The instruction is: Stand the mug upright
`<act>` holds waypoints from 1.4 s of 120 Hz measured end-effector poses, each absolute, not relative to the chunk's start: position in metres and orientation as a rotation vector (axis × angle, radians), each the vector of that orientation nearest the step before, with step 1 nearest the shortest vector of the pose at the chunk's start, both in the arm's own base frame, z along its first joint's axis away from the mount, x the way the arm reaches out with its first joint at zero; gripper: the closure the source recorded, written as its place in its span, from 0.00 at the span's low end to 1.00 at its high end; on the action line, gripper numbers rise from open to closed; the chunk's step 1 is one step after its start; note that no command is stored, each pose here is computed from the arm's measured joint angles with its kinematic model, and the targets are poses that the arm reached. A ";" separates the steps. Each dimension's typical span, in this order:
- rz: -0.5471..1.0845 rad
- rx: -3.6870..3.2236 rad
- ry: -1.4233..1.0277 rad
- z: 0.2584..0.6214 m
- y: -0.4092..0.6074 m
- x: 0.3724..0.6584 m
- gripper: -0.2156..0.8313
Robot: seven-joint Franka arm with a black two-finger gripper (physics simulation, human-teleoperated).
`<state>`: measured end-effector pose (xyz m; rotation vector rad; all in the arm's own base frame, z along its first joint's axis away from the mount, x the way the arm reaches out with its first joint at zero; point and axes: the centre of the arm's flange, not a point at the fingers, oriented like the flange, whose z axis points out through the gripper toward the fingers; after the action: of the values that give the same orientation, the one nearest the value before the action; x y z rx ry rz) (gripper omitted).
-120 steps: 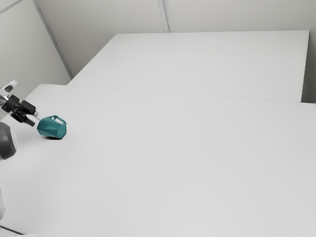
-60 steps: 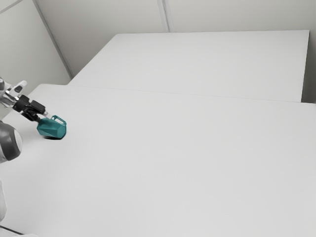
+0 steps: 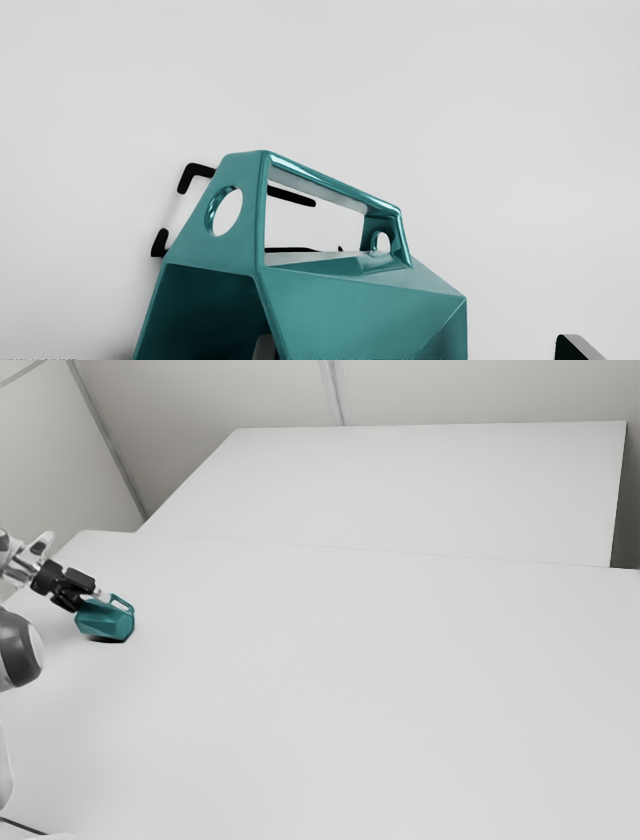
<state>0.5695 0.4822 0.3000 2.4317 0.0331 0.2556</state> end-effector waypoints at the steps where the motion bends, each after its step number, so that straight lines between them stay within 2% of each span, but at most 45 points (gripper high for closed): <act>1: 0.255 2.429 0.034 0.299 0.482 0.569 0.21; 95: 0.288 2.262 0.119 0.275 0.498 0.543 0.21; 168: 0.356 2.266 0.118 0.266 0.507 0.553 0.21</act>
<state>0.5526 0.5067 0.2656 2.2662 0.1180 0.3561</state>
